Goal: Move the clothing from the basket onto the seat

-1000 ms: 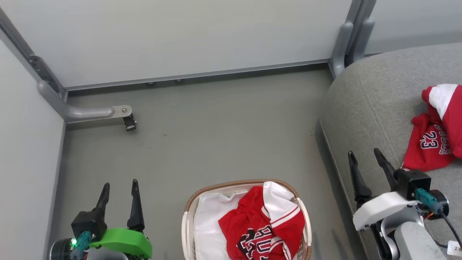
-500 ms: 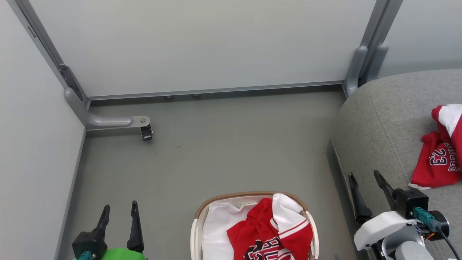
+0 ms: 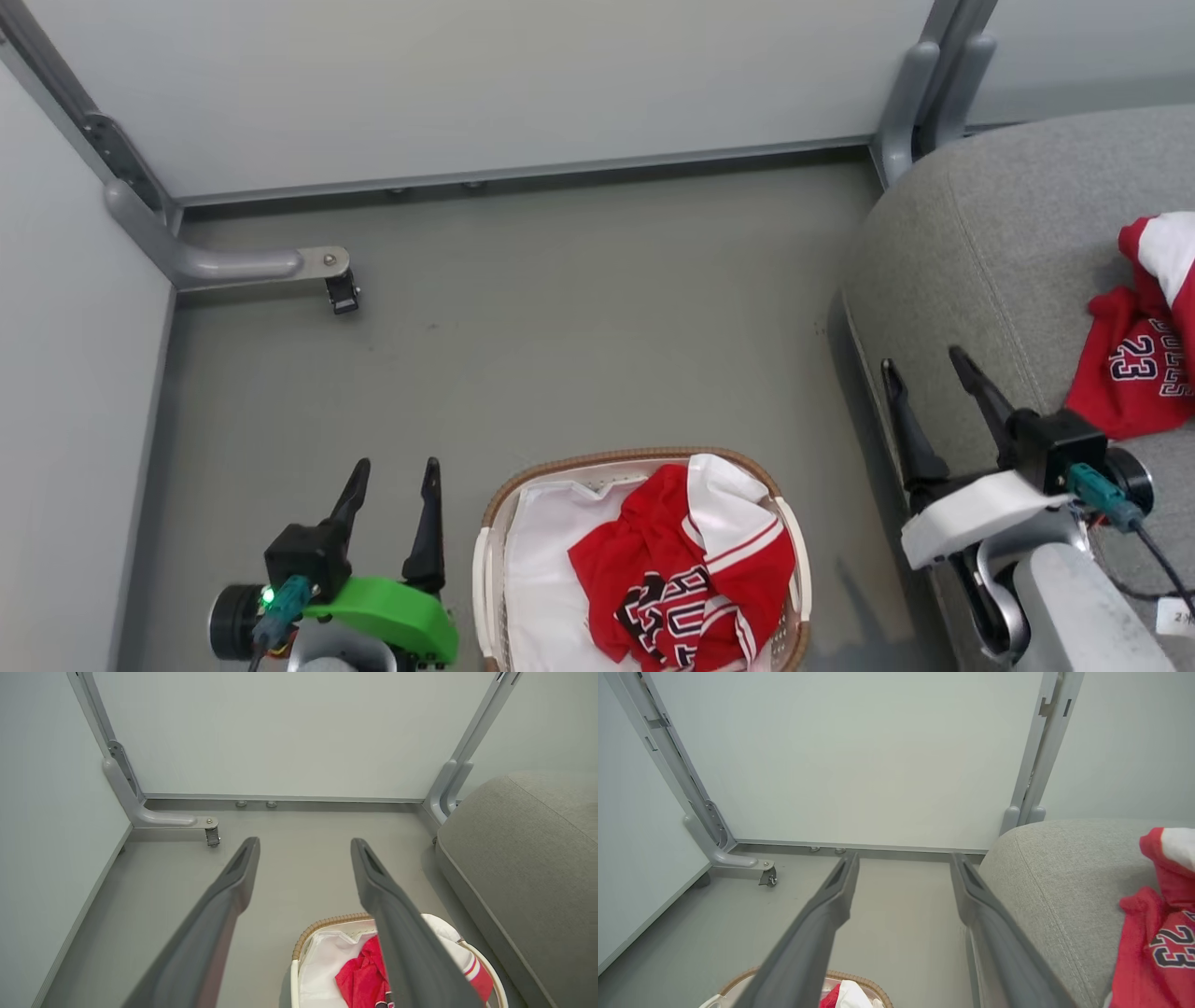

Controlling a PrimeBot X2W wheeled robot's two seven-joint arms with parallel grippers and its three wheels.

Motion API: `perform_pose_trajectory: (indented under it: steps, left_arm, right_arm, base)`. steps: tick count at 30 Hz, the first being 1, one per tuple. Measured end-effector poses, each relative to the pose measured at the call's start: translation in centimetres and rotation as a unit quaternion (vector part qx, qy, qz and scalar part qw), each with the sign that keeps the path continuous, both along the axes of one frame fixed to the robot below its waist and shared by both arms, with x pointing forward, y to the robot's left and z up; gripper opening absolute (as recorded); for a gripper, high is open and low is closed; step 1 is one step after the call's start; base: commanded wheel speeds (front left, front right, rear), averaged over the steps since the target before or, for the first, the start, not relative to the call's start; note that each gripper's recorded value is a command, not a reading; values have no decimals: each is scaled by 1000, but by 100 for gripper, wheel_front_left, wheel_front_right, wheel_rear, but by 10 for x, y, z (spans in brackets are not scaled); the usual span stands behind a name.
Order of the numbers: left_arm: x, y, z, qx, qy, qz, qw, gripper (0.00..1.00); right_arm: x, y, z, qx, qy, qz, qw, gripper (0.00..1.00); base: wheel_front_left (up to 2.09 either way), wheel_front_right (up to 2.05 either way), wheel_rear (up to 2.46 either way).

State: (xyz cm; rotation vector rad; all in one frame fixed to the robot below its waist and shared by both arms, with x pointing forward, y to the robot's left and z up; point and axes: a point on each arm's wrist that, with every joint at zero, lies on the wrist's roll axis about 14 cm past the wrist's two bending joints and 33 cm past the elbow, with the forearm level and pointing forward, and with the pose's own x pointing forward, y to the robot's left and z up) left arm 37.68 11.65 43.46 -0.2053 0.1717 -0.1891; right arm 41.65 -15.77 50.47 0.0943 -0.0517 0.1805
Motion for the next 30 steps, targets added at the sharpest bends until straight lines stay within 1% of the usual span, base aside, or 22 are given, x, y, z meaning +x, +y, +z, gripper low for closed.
perform_pose_trajectory:
  steps: [5,12,19,23,30]
  left_arm:
    - [13,-38,-24,-22,41,-57,997,100]
    - [32,-97,-57,-30,86,-153,984,100]
    - [35,-140,-102,-34,147,-224,963,100]
    - [34,-156,-131,-37,184,-250,950,100]
    - [16,-182,-175,-52,247,-293,922,100]
  right_arm:
    - [23,-5,15,-11,-27,3,1000,100]
    - [56,-31,35,-35,-63,-15,997,100]
    - [78,-52,25,-50,-60,-32,996,100]
    - [85,-59,6,-56,-42,-40,997,100]
    - [97,-66,-21,-63,-19,-46,997,100]
  base:
    - [0,0,0]
    - [0,0,0]
    - [0,0,0]
    - [0,0,0]
    - [0,0,0]
